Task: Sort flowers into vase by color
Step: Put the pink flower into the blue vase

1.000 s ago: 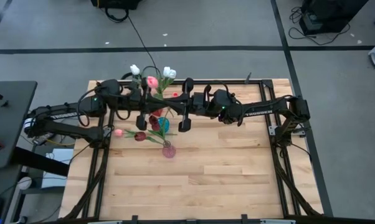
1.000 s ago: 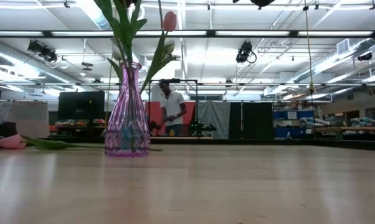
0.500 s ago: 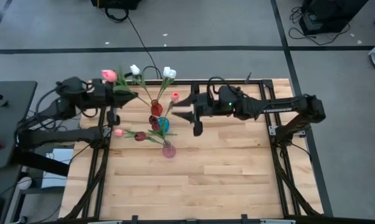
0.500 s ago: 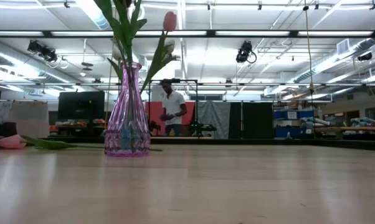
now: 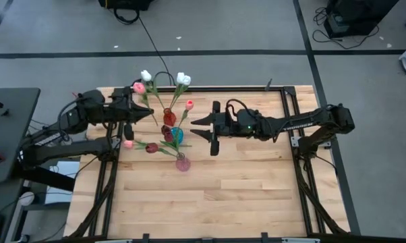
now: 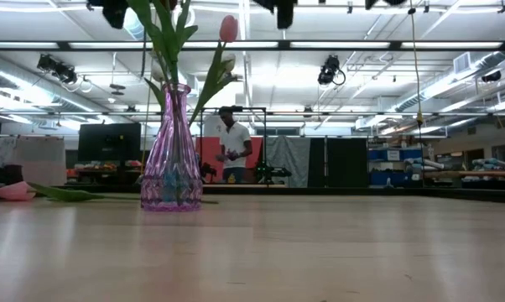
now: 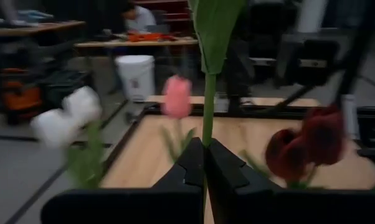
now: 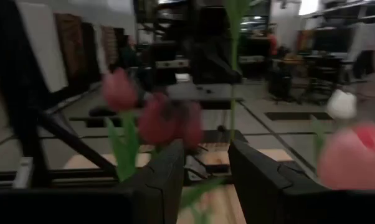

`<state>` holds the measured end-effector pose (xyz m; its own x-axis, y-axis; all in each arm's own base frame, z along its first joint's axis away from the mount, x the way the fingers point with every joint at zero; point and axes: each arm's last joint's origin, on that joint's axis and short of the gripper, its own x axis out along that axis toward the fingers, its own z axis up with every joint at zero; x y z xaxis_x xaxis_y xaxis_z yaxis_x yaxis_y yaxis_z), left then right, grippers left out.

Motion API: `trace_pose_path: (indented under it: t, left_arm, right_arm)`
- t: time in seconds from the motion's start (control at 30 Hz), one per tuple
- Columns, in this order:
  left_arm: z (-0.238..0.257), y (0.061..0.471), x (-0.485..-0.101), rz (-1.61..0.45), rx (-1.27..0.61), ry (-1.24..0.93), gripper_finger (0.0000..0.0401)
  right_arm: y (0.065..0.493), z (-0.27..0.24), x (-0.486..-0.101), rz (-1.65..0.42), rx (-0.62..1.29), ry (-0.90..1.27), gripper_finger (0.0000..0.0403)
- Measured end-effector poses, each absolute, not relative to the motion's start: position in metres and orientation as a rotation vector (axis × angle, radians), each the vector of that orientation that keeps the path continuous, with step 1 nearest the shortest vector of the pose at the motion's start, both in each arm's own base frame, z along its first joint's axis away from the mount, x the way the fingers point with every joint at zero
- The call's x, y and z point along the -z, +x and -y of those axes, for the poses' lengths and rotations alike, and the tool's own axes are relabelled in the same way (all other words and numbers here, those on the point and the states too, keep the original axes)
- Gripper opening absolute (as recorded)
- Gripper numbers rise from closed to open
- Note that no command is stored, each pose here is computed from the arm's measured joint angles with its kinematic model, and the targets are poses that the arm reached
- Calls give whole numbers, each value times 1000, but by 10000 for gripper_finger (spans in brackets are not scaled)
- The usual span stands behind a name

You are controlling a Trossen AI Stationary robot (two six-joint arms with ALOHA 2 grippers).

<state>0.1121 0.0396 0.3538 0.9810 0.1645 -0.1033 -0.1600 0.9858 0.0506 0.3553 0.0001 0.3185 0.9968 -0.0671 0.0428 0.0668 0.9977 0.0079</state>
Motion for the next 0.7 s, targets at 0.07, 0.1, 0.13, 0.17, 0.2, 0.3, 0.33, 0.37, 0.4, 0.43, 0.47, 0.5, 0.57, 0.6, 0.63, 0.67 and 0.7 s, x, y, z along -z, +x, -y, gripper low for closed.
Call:
trace_pose_path:
  t: [0.07, 0.1, 0.13, 0.17, 0.2, 0.3, 0.33, 0.37, 0.4, 0.43, 0.47, 0.5, 0.57, 0.6, 0.63, 0.67, 0.7]
  left_arm:
    - [-40, 107, -347, -107, -198, 38, 6]
    - [-40, 105, -346, -103, -207, 31, 6]
    - [-39, 104, -344, -97, -210, 20, 6]
    - [-39, 102, -342, -96, -213, 17, 6]
    - [-39, 101, -339, -97, -216, 15, 6]
    - [-39, 100, -328, -63, -228, 4, 6]
    - [-39, 100, -323, -47, -229, 0, 6]
    - [-39, 100, -317, -35, -232, -6, 6]
    - [-39, 101, -311, -27, -241, -10, 6]
    - [-40, 102, -305, -21, -251, -12, 6]
    - [-41, 103, -299, -14, -260, -12, 6]
    - [-42, 104, -293, -5, -274, -10, 6]
    - [-44, 107, -283, 12, -289, -17, 6]
    - [-44, 108, -279, 29, -291, -24, 6]
    - [-45, 109, -276, 40, -290, -28, 6]
    - [-45, 111, -272, 43, -289, -33, 6]
    - [-46, 112, -269, 51, -287, -43, 6]
  right_arm:
    - [352, 1, -307, 57, 90, 9, 139]
    - [351, 2, -303, 61, 97, 11, 139]
    - [350, 2, -298, 66, 105, 15, 139]
    - [348, 2, -294, 71, 109, 21, 139]
    - [346, 2, -289, 76, 108, 25, 139]
    - [340, 2, -276, 92, 107, 34, 139]
    - [337, 2, -271, 100, 107, 41, 139]
    - [335, 2, -267, 115, 106, 55, 139]
    - [331, 2, -262, 131, 104, 63, 139]
    - [328, 2, -257, 143, 104, 73, 139]
    - [325, 2, -253, 157, 102, 82, 139]
    - [321, 2, -249, 171, 100, 90, 139]
    - [315, 2, -241, 183, 98, 109, 139]
    - [312, 2, -238, 188, 97, 118, 139]
    - [310, 2, -235, 196, 96, 124, 139]
    - [308, 2, -233, 201, 95, 130, 139]
    - [307, 2, -232, 204, 94, 137, 139]
